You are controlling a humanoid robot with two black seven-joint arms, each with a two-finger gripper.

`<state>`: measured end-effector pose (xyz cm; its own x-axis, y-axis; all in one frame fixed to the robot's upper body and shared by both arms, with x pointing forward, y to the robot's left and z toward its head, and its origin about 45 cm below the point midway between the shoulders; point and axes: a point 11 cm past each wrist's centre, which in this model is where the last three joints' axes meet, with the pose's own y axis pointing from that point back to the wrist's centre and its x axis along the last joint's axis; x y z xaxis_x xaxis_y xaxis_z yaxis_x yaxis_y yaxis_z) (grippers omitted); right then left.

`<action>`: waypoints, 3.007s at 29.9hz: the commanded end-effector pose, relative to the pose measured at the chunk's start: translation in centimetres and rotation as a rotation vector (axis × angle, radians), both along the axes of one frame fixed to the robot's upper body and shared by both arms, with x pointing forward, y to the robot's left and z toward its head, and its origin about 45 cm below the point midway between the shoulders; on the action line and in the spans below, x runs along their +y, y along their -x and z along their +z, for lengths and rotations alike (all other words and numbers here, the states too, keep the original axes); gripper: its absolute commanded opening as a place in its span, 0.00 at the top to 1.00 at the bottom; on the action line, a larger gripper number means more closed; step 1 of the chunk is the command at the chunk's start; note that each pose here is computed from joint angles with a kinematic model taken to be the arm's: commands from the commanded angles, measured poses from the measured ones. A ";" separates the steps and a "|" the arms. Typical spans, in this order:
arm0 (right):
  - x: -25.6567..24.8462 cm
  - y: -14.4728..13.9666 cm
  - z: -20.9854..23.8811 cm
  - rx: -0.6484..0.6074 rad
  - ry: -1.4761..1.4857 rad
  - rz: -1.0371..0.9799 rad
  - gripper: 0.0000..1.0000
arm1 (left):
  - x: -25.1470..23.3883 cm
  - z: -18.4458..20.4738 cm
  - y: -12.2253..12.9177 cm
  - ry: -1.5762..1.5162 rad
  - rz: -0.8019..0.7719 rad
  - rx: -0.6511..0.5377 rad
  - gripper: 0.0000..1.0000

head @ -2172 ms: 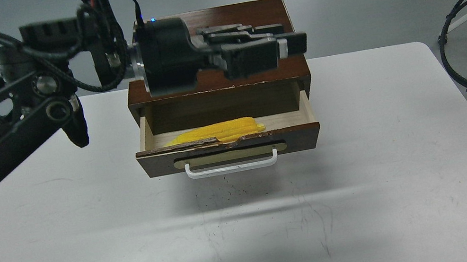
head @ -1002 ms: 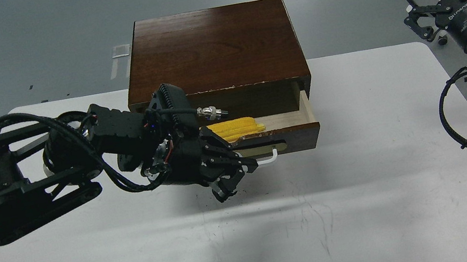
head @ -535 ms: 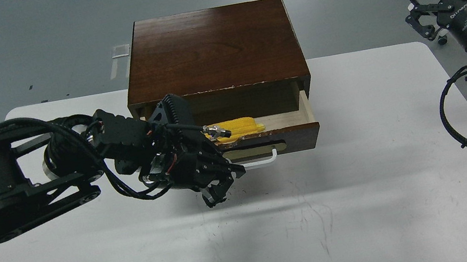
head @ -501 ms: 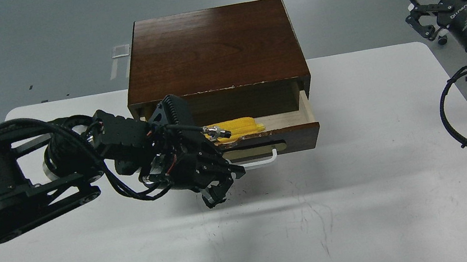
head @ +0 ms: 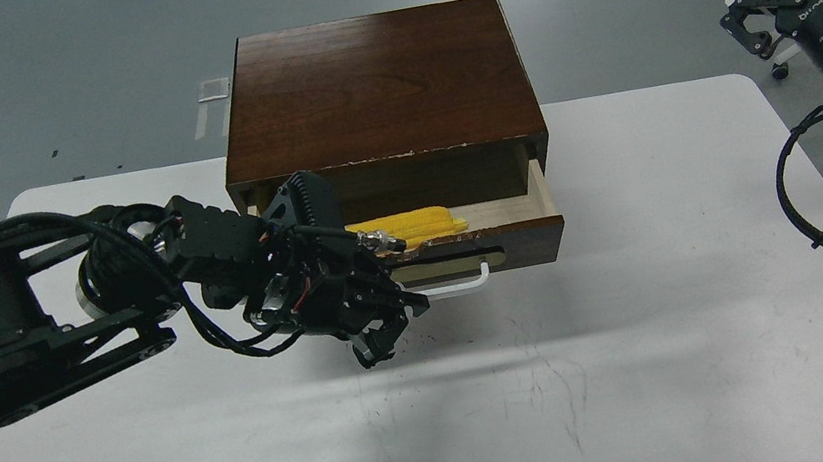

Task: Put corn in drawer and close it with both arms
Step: 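Push the drawer front with the left hand into the box, then press the drawer front flush with the left hand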

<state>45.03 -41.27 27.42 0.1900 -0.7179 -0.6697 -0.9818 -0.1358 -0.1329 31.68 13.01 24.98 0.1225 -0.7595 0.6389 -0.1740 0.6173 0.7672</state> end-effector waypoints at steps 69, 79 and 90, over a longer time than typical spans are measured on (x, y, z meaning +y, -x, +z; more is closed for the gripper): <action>-0.3 0.3 -0.4 0.003 0.004 -0.008 0.00 | 3.6 -0.6 -8.0 -0.106 0.215 -0.105 1.00; -0.6 0.4 -0.4 0.008 0.018 -0.010 0.00 | 0.2 0.3 -5.1 -0.054 0.085 -0.091 1.00; -0.4 0.3 0.0 0.000 0.019 -0.003 0.00 | -1.2 4.8 -3.8 0.241 0.132 0.155 1.00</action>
